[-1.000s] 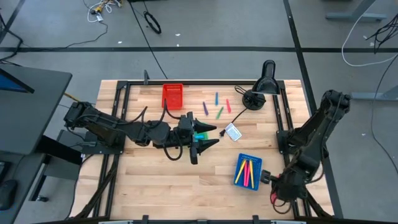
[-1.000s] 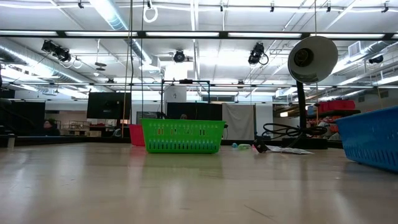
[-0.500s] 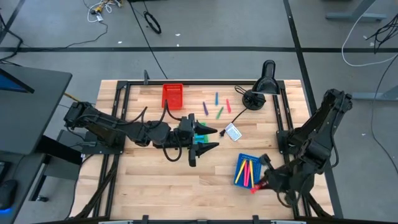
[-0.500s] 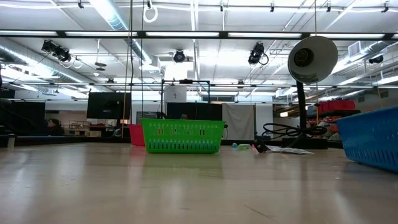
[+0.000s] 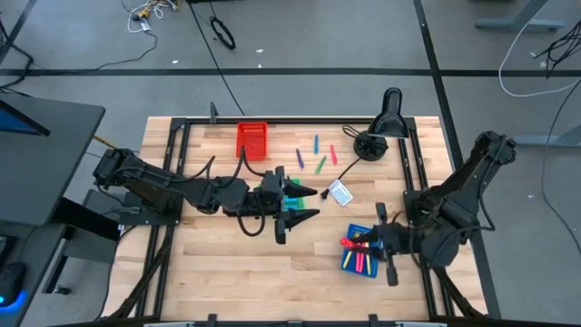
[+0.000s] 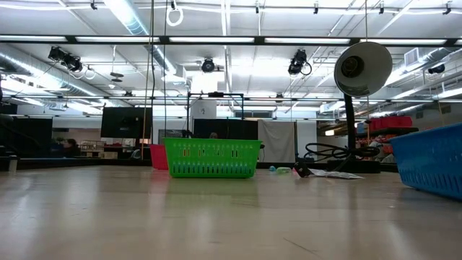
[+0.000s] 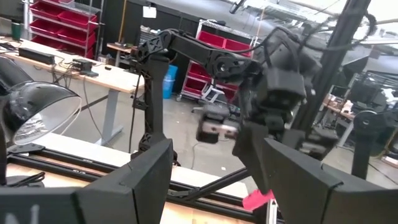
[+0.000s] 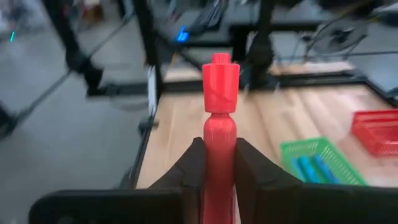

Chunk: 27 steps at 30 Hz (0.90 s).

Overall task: Pick & Place Markers
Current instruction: Put the orange highlighter pen into the green bin

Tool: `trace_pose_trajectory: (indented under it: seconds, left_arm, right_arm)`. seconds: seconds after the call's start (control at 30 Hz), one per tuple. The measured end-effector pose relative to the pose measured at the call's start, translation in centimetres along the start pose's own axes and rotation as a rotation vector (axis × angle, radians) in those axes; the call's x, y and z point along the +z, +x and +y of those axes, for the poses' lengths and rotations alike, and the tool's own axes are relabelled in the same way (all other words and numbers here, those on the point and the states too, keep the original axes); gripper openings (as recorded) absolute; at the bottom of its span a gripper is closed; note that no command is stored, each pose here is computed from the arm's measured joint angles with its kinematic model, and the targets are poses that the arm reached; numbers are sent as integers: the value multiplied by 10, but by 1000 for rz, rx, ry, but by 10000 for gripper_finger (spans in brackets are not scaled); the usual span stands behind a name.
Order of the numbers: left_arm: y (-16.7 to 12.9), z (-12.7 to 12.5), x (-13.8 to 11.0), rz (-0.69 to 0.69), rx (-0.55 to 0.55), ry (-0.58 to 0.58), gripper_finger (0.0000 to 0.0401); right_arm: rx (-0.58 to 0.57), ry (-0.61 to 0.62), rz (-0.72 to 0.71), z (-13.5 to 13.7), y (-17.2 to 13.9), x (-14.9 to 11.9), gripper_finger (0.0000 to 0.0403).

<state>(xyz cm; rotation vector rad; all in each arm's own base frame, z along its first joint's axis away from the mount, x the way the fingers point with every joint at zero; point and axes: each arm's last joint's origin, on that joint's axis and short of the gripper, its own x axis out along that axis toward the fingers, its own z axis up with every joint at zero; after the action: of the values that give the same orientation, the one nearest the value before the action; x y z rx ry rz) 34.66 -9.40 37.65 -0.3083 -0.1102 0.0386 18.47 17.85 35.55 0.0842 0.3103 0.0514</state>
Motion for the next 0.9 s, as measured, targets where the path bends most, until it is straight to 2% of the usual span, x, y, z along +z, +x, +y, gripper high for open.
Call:
trace_pose_trajectory:
  seconds: [0.17, 0.37, 0.6, 0.7, 0.9]
  left_arm:
    - [0, -1, 0, 13, -45, 0, 249]
    - [-1, -4, -1, 22, -85, 44, 249]
    - [-1, -5, -1, 20, -80, 56, 249]
    - [-1, -5, -1, 22, -79, 50, 249]
    - [3, -7, 27, 47, -88, 64, 249]
  right_arm:
    - [-87, 115, -137, -9, 8, 17, 45]
    - [-114, 230, -301, -22, 16, 41, 45]
    - [-52, 253, -399, -38, 24, 58, 45]
    - [-63, 254, -410, -47, 29, 61, 45]
    - [-71, 254, -424, -57, 36, 68, 45]
